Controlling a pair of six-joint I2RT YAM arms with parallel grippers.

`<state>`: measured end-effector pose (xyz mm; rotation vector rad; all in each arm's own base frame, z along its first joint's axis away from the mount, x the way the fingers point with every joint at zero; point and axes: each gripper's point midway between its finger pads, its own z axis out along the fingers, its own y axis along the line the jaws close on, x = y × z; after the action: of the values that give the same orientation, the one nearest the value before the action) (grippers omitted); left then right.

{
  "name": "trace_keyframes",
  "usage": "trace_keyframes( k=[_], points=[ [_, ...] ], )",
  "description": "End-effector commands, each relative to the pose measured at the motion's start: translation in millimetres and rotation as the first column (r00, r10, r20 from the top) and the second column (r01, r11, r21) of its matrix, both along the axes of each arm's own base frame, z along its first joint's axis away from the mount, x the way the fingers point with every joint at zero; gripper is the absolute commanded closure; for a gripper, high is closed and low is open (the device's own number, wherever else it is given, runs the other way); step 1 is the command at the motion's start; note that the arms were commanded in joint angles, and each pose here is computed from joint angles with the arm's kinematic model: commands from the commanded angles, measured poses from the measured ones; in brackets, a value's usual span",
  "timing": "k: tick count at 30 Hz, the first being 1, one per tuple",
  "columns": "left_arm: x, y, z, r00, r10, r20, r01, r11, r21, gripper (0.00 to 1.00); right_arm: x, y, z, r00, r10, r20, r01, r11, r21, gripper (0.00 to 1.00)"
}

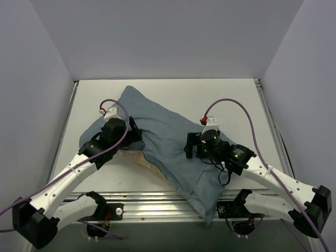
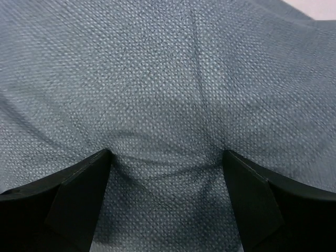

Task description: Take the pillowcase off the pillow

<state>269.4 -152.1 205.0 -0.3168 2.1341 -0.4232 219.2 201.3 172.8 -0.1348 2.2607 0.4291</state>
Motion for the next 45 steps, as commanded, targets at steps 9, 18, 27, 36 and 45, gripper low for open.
trace_keyframes(
  k=[9, 18, 27, 36, 45],
  points=[
    [107.9, 78.5, -14.8, 0.961, 0.277, -0.001, -0.275, 0.955, -0.107, 0.05, 61.8, 76.0, -19.3, 0.996, 0.087, 0.026, -0.090, 0.987, 0.136, 0.24],
    [108.9, 14.5, 81.3, 0.970, -0.101, 0.222, 0.108, 0.994, -0.020, 0.05, 135.7, 95.7, 32.0, 0.988, 0.036, 0.151, -0.049, 0.995, 0.083, 0.21],
    [28.0, -70.2, 82.4, 0.858, -0.437, 0.270, 0.390, 0.897, 0.209, 0.05, 94.5, 21.1, 42.2, 0.989, 0.012, 0.144, -0.018, 0.999, 0.042, 0.21],
    [54.2, -82.8, 40.4, 0.913, -0.365, 0.181, 0.327, 0.922, 0.208, 0.05, 55.8, 19.3, 8.3, 0.984, 0.158, 0.087, -0.161, 0.987, 0.027, 0.32],
    [68.6, -66.3, 12.3, 0.957, -0.264, 0.120, 0.236, 0.949, 0.207, 0.05, 65.7, 44.9, -14.8, 0.964, 0.249, 0.096, -0.251, 0.968, 0.015, 0.37]
  ],
)
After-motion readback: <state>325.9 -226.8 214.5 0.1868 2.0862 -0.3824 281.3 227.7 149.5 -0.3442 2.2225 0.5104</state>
